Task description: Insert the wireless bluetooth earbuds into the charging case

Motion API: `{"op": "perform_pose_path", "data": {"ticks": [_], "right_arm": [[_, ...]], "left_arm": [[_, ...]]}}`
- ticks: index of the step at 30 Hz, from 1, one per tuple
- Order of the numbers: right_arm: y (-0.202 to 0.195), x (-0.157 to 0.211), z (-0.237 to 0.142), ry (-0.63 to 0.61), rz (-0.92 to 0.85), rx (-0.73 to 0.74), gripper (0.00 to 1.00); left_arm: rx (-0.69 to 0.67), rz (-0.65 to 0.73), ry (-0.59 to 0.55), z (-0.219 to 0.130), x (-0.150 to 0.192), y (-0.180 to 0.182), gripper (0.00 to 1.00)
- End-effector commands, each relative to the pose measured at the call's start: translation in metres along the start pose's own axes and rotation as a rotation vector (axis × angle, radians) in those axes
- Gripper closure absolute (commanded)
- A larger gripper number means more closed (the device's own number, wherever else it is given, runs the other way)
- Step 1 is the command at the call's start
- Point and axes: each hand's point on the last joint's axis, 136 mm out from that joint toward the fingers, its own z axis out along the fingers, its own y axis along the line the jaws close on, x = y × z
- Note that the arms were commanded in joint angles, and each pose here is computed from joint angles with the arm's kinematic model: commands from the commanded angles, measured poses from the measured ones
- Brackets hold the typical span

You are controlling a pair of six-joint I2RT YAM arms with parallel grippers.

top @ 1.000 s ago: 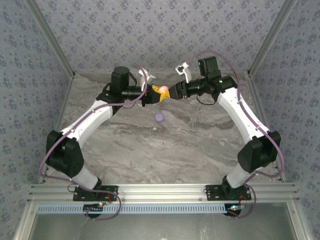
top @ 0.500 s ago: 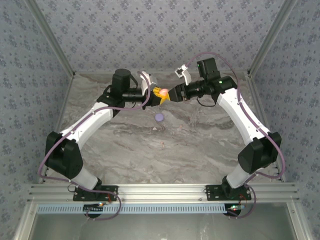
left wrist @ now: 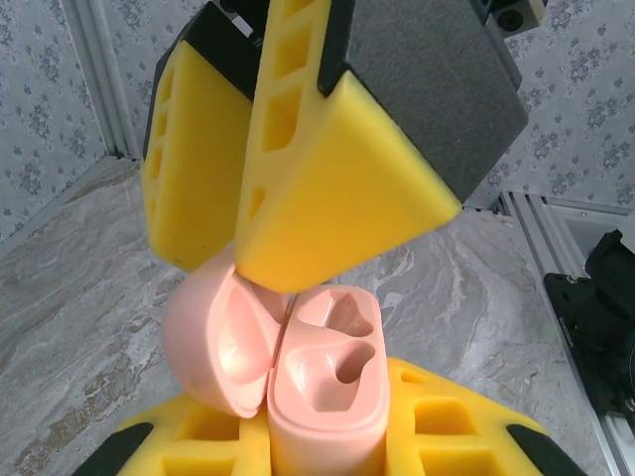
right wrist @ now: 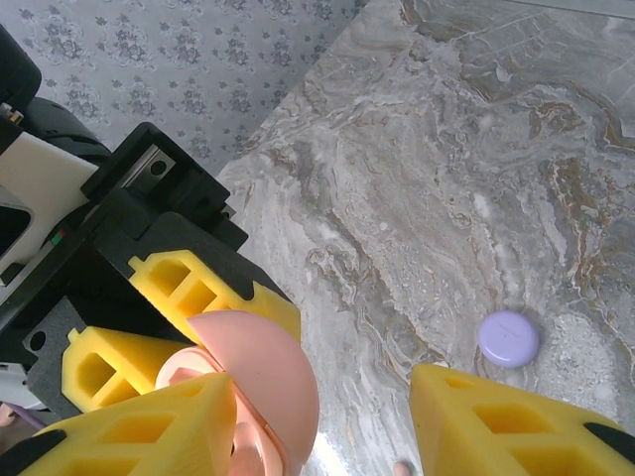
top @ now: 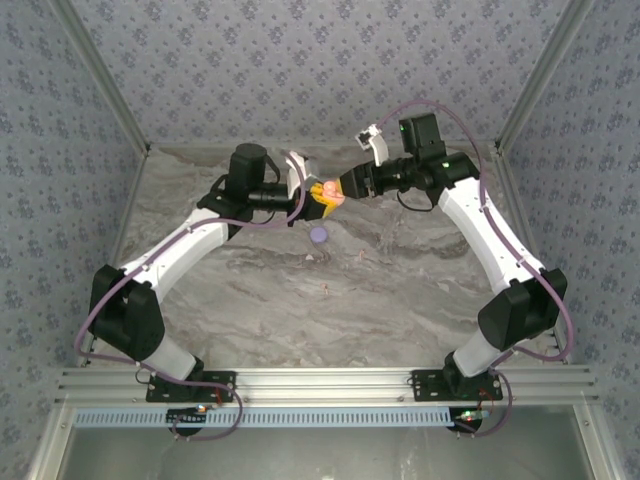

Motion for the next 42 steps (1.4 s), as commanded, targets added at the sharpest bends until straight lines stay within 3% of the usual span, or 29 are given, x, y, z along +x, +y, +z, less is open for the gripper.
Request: {"op": "perform_pose_path", "data": {"ticks": [1,10,17,29,42], "right_arm": [[0.004,-0.011,-0.014,-0.057,-0.025,0.037,0.47],[-0.021,0.003,-0.032,-0.081,0.04,0.164,0.45],[-0.073,0.053,-0.04,-0.002,0.231,0.32,0.46],[-0.122,0.161,-0.005,0.21,0.464,0.4,0.49],[-0.151,0.195,0.041,0.337,0.536,0.414,0.58]], "left_arm": [[0.028,0.031,-0.035,-0.004,-0.014,-0.014,0.92],[-0.035,-0.061,-0.075,-0.003,0.0,0.004,0.92],[-0.066,-0.086,-0.081,-0.007,0.011,0.003,0.93],[-0.131,-0.134,-0.1,-0.019,0.021,-0.003,0.94],[-0.139,-0.139,-0.093,-0.02,0.023,-0.009,0.94]]}}
